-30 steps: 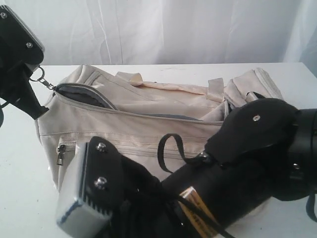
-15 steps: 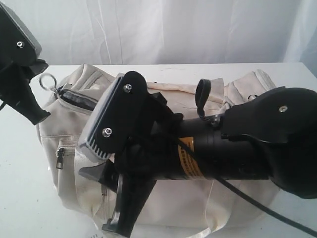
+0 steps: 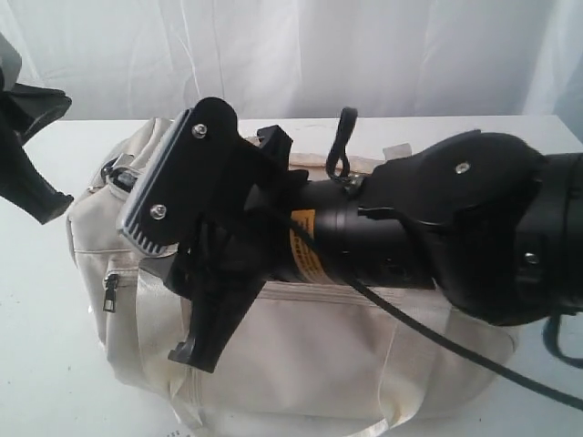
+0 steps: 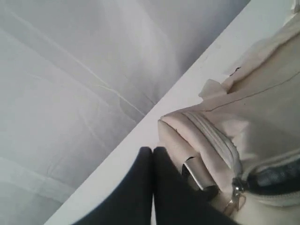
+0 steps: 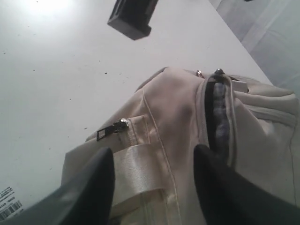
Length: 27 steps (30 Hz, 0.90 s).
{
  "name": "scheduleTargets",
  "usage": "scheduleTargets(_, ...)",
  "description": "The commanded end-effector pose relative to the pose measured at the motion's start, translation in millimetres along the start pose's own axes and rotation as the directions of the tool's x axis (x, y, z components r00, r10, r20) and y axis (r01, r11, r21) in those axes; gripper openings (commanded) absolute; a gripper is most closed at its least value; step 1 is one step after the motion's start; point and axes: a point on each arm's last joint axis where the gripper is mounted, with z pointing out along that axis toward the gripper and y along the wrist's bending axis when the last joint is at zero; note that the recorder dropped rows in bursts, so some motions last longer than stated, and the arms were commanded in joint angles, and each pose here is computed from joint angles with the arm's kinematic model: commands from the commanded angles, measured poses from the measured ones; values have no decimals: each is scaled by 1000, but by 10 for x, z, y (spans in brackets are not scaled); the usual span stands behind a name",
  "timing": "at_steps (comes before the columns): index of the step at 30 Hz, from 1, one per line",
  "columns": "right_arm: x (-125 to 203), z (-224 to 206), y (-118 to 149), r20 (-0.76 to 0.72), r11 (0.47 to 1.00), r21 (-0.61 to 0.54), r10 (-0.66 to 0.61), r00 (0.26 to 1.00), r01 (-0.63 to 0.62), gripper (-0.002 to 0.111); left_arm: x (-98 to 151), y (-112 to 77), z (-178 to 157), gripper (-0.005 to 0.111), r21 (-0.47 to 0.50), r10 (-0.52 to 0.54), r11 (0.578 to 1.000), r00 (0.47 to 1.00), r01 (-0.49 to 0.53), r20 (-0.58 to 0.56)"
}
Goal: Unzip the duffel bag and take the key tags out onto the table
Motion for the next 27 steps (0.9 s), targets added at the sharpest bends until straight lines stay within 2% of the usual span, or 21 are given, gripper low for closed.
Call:
scheduleTargets(1, 5, 203, -21, -22, 1000, -6, -7, 1000, 7, 51, 109, 123, -31, 0, -151, -66, 987, 995, 53, -81)
scheduleTargets(4, 145, 376, 78, -66, 997, -81, 13, 998, -19, 51, 394, 187, -92, 0, -336, -134, 941, 961, 47, -242)
scheduleTargets(6, 177, 430, 167, -74, 982, -161, 88, 993, -99, 51, 506, 144, -110, 0, -353, -187, 932, 940, 78, -286)
scheduleTargets(8, 201, 439, 246, -89, 958, -228, 157, 984, -173, 51, 544, -17, -70, 0, -244, -259, 950, 928, 195, -268)
scheduleTargets(11, 267, 425, 293, -110, 952, -243, 164, 980, -186, 51, 530, -202, -37, 0, -76, -245, 969, 945, 233, -219)
scheduleTargets(16, 173, 275, 228, -72, 965, -194, 166, 984, -177, 51, 587, -313, -43, 2, -9, -245, 968, 944, 250, -223)
scheduleTargets(18, 104, 179, 161, -44, 976, -139, 163, 986, -168, 51, 627, -342, -49, 11, -3, -242, 969, 941, 249, -236)
scheduleTargets(21, -21, -19, 0, 8, 988, 4, 156, 988, -156, 51, 666, -391, -57, 33, 21, -239, 968, 940, 252, -244)
scheduleTargets(22, -66, -103, -61, 28, 985, 60, 161, 987, -162, 50, 665, -404, -58, 44, 32, -239, 967, 941, 254, -241)
scheduleTargets(25, -193, -381, -225, 108, 947, 209, 225, 968, -243, 50, 638, -435, -55, 64, 71, -241, 962, 945, 262, -221)
scheduleTargets(27, -217, -563, -294, 142, 921, 293, 223, 964, -256, 50, 626, -450, -55, 71, 87, -248, 959, 945, 271, -214)
